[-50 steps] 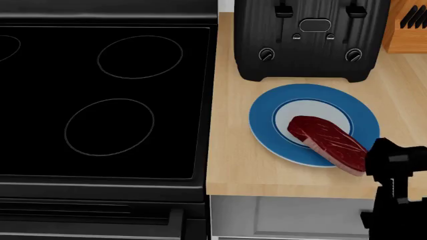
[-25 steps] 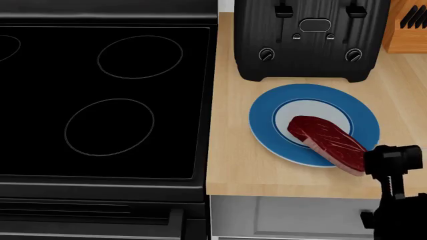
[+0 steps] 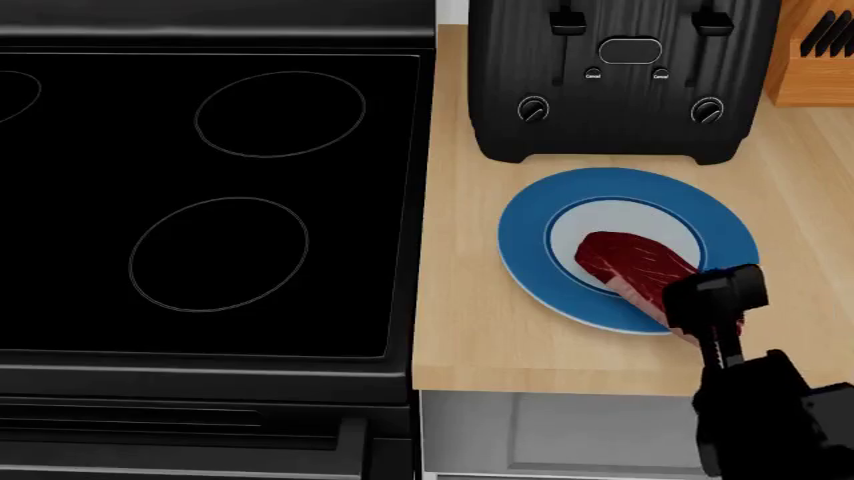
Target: Pick the steak from the counter and place it in the microwave.
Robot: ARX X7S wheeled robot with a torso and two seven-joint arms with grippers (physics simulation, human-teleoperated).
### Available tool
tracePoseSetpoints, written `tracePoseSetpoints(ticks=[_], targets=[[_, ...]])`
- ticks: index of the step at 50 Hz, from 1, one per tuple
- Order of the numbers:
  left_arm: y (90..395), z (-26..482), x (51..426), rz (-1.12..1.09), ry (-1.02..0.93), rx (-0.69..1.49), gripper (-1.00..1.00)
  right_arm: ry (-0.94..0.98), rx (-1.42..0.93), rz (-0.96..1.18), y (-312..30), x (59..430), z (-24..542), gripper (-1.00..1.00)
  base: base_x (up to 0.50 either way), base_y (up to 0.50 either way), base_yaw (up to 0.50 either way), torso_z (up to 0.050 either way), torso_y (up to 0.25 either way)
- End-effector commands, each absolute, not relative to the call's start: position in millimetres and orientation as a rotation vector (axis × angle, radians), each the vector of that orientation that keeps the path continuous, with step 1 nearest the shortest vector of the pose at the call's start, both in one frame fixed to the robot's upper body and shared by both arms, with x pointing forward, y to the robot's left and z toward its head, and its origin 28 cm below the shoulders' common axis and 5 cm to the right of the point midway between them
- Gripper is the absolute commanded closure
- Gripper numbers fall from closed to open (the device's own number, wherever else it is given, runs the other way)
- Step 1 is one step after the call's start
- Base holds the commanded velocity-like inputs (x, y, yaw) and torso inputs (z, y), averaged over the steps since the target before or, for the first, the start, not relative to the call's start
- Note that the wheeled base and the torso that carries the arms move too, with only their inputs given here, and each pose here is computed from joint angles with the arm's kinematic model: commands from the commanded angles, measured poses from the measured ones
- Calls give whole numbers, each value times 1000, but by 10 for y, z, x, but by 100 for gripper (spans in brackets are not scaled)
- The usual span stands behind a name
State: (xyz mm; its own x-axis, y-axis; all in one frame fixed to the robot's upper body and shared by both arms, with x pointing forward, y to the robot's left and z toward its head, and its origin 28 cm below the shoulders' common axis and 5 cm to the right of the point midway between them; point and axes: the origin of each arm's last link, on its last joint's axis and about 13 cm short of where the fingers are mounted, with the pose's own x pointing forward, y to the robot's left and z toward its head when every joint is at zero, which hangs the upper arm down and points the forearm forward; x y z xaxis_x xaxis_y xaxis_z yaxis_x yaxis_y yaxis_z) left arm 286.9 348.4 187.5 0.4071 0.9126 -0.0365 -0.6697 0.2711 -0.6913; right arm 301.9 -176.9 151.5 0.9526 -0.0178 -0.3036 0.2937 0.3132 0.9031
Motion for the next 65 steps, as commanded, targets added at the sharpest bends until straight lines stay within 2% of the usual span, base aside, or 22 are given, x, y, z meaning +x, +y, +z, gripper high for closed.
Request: tracePoseSetpoints(ticks=[1, 16, 17, 24, 32, 42, 52, 58, 65], targets=[[3477, 1879, 2863, 1104, -409, -692, -100, 295, 1231, -179, -1730, 3129, 1465, -100, 0, 0, 0, 0, 0], [3480, 1868, 2867, 1099, -414, -691, -100, 297, 1216, -154, -1690, 3226, 1491, -100, 0, 0, 0, 0, 0], [3479, 1869, 2867, 1098, -414, -690, -100, 297, 1212, -152, -1686, 3224, 1496, 100, 0, 0, 0, 0, 0], [3476, 1872, 2872, 1099, -414, -685, -100, 273, 1178, -132, -1650, 3140, 1601, 100, 0, 0, 0, 0, 0], [3470, 1880, 2873, 1098, -413, -676, -100, 189, 1013, -39, -1511, 2930, 1876, 100, 0, 0, 0, 0, 0], [3465, 1879, 2873, 1096, -414, -676, -100, 37, 572, 155, -1323, 2779, 2275, 100, 0, 0, 0, 0, 0], [3460, 1880, 2877, 1097, -417, -665, -100, -210, 55, 0, -1186, 2710, 2314, 100, 0, 0, 0, 0, 0], [3460, 1878, 2871, 1099, -420, -663, -100, -246, -70, -42, -1113, 2744, 2293, 100, -33, 13, 0, 0, 3], [3457, 1878, 2857, 1104, -432, -653, -100, -269, -57, -45, -1121, 2783, 2277, 100, -434, 94, 0, 0, 0]])
